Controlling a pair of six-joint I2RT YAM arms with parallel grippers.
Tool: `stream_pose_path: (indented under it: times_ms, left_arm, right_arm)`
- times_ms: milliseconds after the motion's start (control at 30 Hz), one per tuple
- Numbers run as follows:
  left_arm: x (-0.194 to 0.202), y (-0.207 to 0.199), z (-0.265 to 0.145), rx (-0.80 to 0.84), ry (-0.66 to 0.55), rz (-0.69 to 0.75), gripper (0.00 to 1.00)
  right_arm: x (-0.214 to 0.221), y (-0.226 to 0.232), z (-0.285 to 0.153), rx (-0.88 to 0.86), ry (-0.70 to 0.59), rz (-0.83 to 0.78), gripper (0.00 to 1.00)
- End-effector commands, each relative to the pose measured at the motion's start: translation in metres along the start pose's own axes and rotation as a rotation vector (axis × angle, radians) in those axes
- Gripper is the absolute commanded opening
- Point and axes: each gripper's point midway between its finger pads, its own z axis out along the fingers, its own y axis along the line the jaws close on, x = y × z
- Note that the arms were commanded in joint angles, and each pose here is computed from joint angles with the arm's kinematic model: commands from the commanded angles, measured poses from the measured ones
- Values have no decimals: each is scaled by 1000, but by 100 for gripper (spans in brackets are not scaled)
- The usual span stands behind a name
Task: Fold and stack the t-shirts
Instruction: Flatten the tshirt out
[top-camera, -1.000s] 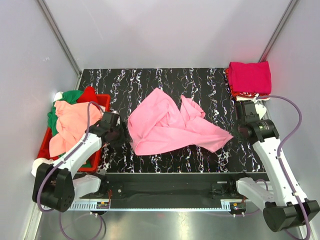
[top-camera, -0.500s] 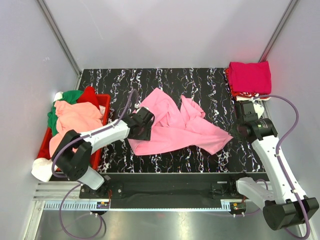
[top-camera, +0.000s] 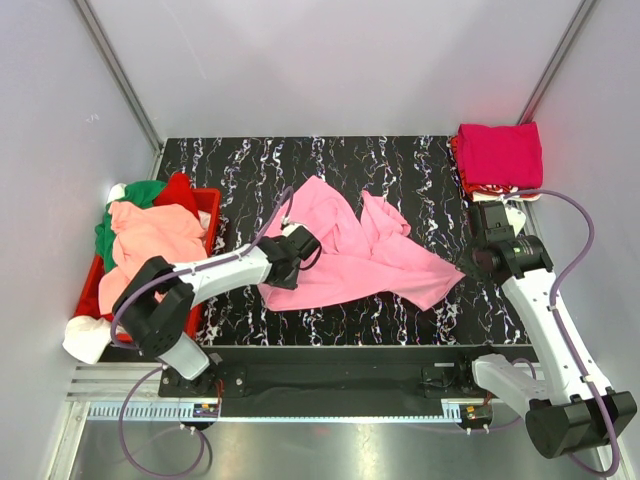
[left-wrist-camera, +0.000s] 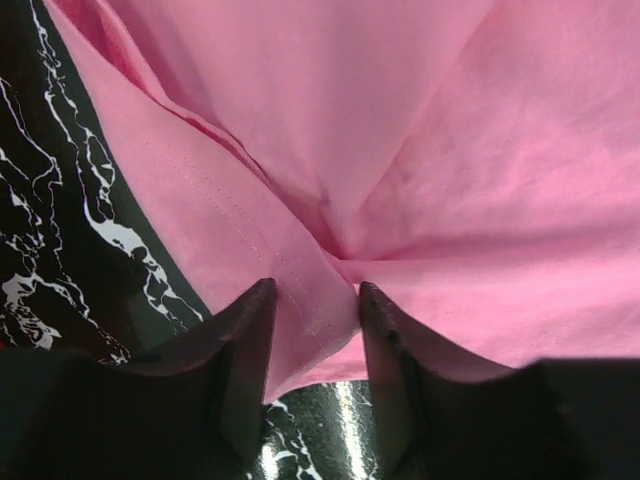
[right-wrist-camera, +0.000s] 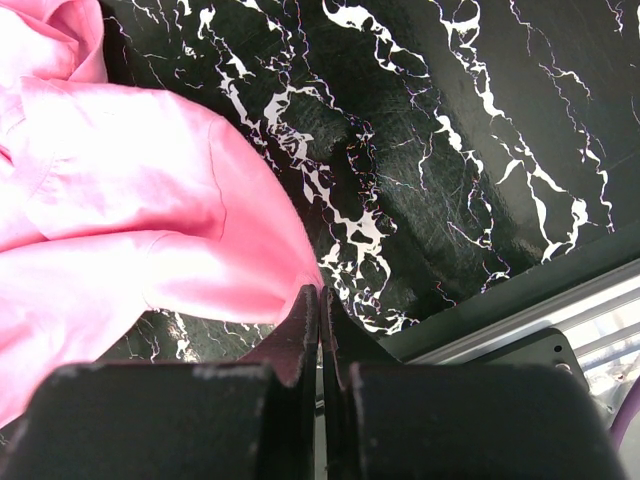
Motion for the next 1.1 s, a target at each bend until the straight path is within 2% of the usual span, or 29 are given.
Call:
stream_pose_path:
  times_ms: [0, 67, 100, 267, 333, 367, 400, 433, 500, 533, 600, 700, 733, 767, 833, 867, 933, 1067]
  left_arm:
    - [-1, 8, 4, -61, -18, 4, 31]
    - [1, 12, 5, -80, -14, 4, 19]
    - [1, 13, 4, -83, -15, 3, 0]
    - [-13, 21, -18, -103, -47, -24, 0]
    - [-24, 32, -48, -108, -74, -40, 0]
    - [-37, 36, -64, -107, -113, -57, 0]
    - [-64, 39, -99, -62, -205, -110, 0]
    - [-71, 48, -121, -60, -227, -119, 0]
    - [-106, 60, -183, 29, -361, -194, 0]
    - [-106, 68, -201, 45, -370, -196, 0]
    - [-118, 81, -243, 99, -450, -238, 0]
    - [-131, 107, -321, 198, -605, -313, 0]
    - [-136, 122, -360, 243, -689, -358, 0]
    - [-137, 131, -380, 267, -738, -385, 0]
    - [-137, 155, -434, 347, -877, -448, 0]
    - [-135, 161, -450, 375, -922, -449, 0]
    - [-137, 167, -481, 445, -1029, -436, 0]
    - [-135, 167, -507, 534, -1156, -378, 0]
  right_arm:
    - [-5, 3, 0, -17, -18, -5, 0]
    - [-5, 3, 0, -18, -18, -8, 0]
    - [-6, 4, 1, -19, -18, -8, 0]
    - [-7, 5, -1, -27, -19, -8, 0]
    - [-12, 12, -9, -66, -29, 0, 0]
    - [-23, 18, -20, -104, -58, 14, 0]
    - [-30, 24, -30, -141, -72, 21, 0]
    - [-37, 25, -40, -154, -92, 29, 0]
    - [-71, 24, -76, -174, -202, 59, 0]
    - [-77, 18, -87, -155, -217, 61, 0]
    - [-110, 12, -134, -188, -351, 82, 0]
    - [-144, -12, -202, -208, -534, 150, 0]
    - [-145, -22, -213, -186, -549, 159, 0]
    - [-157, -33, -249, -221, -639, 207, 0]
    - [-163, -55, -273, -179, -702, 240, 0]
    - [-168, -69, -303, -210, -785, 292, 0]
    - [-171, -91, -333, -213, -882, 345, 0]
    - [-175, -116, -362, -202, -1019, 398, 0]
